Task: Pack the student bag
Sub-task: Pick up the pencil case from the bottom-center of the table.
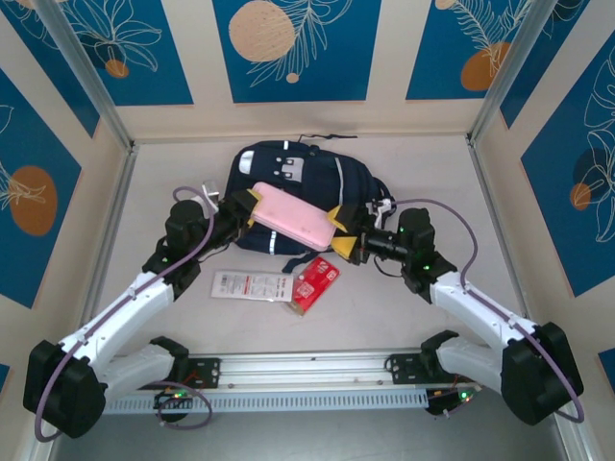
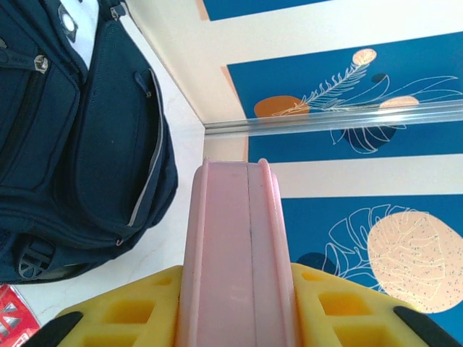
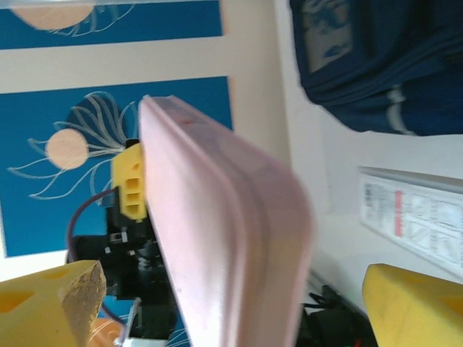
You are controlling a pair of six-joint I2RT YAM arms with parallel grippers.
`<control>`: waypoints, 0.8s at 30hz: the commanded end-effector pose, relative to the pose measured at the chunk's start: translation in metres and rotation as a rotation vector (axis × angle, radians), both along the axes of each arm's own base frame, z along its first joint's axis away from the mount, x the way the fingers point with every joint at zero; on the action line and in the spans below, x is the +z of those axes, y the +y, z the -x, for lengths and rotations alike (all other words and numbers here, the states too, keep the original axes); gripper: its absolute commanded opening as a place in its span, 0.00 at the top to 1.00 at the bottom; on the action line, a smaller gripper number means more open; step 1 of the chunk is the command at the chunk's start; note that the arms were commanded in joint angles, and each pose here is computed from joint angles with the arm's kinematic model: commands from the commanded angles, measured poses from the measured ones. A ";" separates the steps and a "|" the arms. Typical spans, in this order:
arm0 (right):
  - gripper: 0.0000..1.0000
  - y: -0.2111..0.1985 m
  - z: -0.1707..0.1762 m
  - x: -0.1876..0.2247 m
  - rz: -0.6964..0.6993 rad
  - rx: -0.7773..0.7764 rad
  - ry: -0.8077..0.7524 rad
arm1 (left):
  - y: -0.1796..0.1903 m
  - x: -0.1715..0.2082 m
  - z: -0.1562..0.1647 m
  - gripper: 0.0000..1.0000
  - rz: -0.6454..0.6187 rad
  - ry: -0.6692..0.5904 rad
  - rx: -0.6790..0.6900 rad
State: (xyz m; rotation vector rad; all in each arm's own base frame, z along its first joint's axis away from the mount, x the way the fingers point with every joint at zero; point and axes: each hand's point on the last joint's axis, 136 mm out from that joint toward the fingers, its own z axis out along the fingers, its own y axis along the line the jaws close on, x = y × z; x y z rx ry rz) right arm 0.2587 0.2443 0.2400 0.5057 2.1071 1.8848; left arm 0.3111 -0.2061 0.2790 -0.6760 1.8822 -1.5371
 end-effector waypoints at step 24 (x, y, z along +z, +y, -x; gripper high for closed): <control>0.50 0.026 -0.005 0.048 -0.204 -0.043 -0.163 | -0.003 0.012 0.001 0.82 0.059 -0.019 -0.005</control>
